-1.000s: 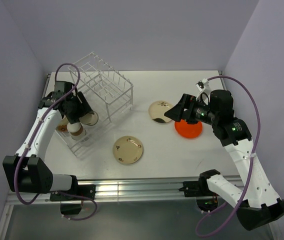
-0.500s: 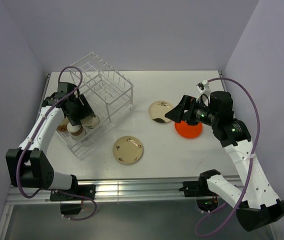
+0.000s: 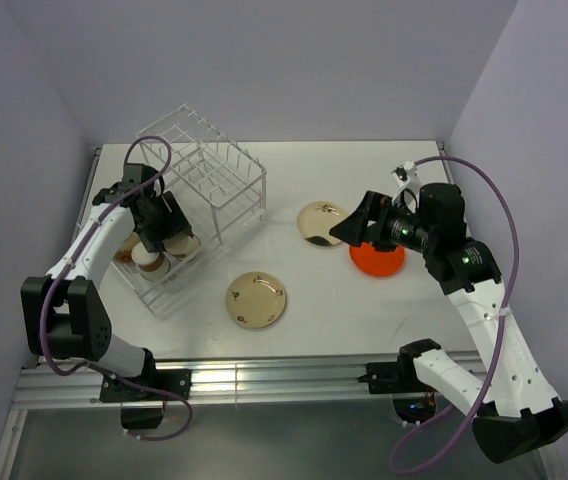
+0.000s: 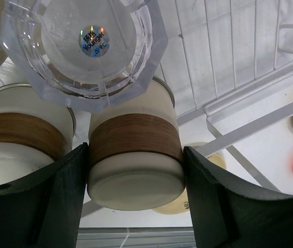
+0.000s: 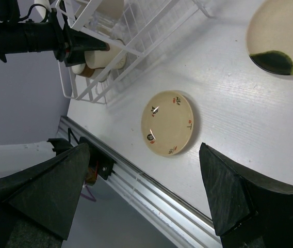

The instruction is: Load the mixed dishes into the dish rack

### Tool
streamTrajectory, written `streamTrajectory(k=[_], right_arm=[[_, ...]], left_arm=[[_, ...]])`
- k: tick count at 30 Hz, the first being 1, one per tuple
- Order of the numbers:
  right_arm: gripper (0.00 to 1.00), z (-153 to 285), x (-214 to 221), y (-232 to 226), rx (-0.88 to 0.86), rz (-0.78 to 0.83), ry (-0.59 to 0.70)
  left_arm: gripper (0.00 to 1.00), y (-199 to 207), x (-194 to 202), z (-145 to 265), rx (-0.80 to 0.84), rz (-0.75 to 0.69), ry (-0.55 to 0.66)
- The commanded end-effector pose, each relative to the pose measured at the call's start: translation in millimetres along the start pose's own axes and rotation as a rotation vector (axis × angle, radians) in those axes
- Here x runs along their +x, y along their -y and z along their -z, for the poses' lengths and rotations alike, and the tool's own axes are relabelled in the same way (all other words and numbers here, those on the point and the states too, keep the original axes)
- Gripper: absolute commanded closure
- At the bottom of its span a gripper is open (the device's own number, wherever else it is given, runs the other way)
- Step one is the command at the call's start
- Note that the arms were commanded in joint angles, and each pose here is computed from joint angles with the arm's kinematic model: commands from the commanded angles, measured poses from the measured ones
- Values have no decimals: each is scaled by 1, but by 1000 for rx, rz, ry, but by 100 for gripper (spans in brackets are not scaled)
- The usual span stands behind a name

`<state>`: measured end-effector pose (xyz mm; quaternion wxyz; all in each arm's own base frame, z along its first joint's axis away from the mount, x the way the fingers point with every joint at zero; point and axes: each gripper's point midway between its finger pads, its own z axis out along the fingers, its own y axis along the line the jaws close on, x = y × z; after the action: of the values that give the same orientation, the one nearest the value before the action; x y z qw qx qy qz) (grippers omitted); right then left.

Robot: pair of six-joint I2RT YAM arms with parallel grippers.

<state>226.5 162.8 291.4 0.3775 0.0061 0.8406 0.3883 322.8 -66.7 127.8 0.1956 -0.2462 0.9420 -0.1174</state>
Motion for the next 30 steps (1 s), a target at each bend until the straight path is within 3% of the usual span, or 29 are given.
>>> streamTrajectory(k=[1, 19, 30], right_arm=[[6, 1, -3, 0, -13, 20, 21], [7, -33, 42, 7, -2, -32, -121], [7, -66, 101, 18, 23, -53, -240]], left_arm=[[56, 13, -24, 12, 36, -22, 76], [18, 5, -15, 6, 20, -21, 63], [12, 0, -7, 5, 17, -22, 58]])
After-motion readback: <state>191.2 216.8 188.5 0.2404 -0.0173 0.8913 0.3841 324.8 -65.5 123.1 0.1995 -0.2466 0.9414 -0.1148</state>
